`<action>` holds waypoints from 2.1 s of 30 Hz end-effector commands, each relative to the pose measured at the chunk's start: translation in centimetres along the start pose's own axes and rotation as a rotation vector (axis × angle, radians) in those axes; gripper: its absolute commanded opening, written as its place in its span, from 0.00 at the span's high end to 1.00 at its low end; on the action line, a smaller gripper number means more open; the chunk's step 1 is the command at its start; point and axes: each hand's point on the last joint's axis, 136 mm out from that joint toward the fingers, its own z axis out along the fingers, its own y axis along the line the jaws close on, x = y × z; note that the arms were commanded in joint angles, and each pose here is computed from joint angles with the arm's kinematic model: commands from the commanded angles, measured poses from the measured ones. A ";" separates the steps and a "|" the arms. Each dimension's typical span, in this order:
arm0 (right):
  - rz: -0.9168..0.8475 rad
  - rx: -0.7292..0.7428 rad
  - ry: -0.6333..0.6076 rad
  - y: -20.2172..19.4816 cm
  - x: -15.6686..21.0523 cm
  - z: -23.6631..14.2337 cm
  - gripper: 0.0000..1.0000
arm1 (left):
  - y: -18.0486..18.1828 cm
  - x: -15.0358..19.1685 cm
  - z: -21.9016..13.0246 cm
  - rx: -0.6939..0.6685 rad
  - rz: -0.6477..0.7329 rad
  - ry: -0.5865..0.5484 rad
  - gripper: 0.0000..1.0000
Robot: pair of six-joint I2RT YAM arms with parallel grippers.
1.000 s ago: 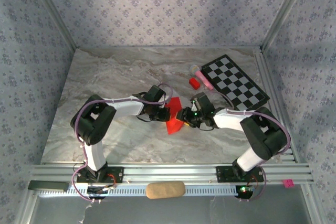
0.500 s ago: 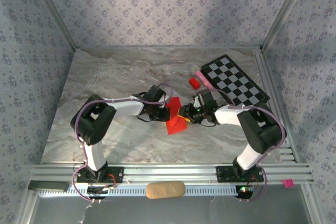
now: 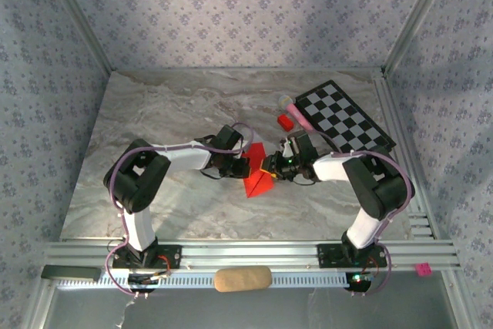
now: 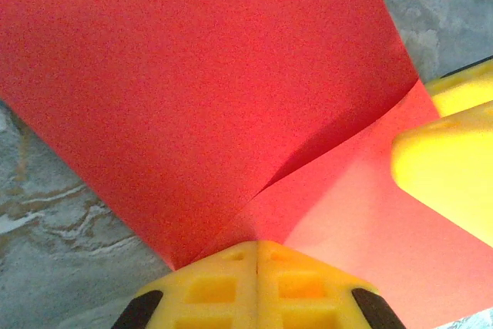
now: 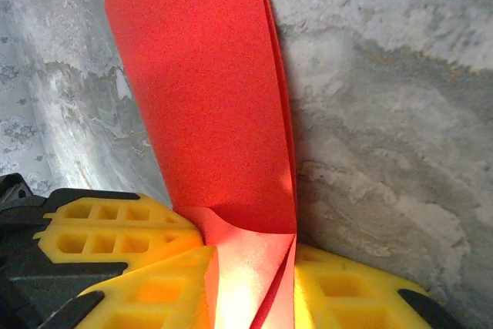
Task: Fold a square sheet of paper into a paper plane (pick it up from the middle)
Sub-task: Turn over the paper at the center of the table.
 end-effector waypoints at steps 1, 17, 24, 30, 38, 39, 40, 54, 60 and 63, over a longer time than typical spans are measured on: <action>-0.001 -0.019 -0.003 0.3 -0.6 0.3 0.74 | 0.6 0.8 0.5 -0.012 -0.015 0.029 0.96; -0.051 -0.088 -0.020 2.1 -1.1 -0.5 0.92 | -1.2 -1.5 -3.3 0.024 -0.008 -0.149 0.79; -0.144 -0.002 -0.069 2.8 -1.6 -2.7 0.96 | -1.1 -3.0 -7.9 -0.035 0.019 -0.327 0.75; -0.237 0.191 -0.209 2.7 -2.5 -6.1 0.96 | 0.1 -3.5 -12.2 -0.120 0.029 -0.498 0.72; -0.492 0.685 -0.333 2.9 -3.3 -12.9 0.96 | 3.5 -3.1 -17.6 -0.195 -0.091 -0.736 0.56; -0.517 0.762 -0.333 2.5 -3.2 -13.7 0.96 | 3.8 -3.0 -18.1 -0.196 -0.101 -0.756 0.54; -0.544 0.841 -0.343 2.4 -3.4 -14.6 0.96 | 4.2 -2.8 -18.7 -0.203 -0.114 -0.778 0.51; -0.862 1.257 -0.154 4.3 -1.5 -7.3 0.97 | 10.7 0.8 -24.6 -0.307 -0.380 -0.944 0.01; -0.846 1.112 -0.009 4.7 1.2 -0.2 0.93 | 12.1 2.3 -26.6 -0.374 -0.422 -0.959 0.00; -0.826 1.026 0.047 5.1 2.1 2.3 0.89 | 13.0 2.8 -26.4 -0.407 -0.450 -0.936 0.00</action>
